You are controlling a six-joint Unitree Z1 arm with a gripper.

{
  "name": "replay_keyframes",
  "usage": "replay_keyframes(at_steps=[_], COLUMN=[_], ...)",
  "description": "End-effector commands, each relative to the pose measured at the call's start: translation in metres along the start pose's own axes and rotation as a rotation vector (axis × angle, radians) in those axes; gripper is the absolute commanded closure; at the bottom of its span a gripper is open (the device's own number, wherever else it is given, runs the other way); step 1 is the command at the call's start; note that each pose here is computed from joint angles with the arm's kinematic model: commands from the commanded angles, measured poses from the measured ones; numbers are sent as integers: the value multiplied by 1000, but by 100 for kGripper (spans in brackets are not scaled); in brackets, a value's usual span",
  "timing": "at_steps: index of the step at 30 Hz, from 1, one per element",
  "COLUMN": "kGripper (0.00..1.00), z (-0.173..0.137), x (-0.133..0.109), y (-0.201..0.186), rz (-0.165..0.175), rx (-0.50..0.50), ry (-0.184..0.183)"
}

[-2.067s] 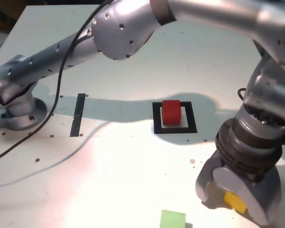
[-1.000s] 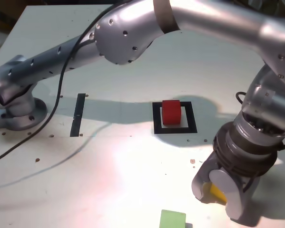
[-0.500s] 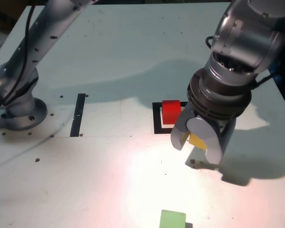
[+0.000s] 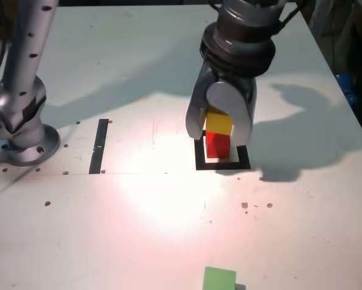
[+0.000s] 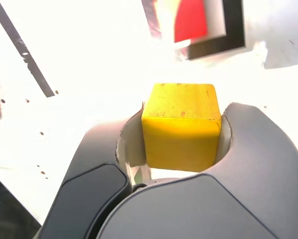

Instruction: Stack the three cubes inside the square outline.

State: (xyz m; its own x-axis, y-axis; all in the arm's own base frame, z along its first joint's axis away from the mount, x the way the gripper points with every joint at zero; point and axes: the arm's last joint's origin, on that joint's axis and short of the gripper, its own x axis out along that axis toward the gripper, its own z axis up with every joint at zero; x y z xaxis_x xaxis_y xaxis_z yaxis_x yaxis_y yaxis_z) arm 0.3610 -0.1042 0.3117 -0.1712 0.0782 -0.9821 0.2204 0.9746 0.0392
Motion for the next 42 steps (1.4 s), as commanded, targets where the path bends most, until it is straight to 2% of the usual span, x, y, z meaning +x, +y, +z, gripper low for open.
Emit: replay_keyframes(at_steps=[1,9,19,31,42], kGripper=[68,68,68,68,68], z=[-6,-8,-4,4,8], x=[-2,15,37,51,56], y=[7,37,59,65,69], rz=[-10,-47,-103,-131,-140], rx=[-8,-49,-72,-68,-73], ry=[0,25,9,9,16])
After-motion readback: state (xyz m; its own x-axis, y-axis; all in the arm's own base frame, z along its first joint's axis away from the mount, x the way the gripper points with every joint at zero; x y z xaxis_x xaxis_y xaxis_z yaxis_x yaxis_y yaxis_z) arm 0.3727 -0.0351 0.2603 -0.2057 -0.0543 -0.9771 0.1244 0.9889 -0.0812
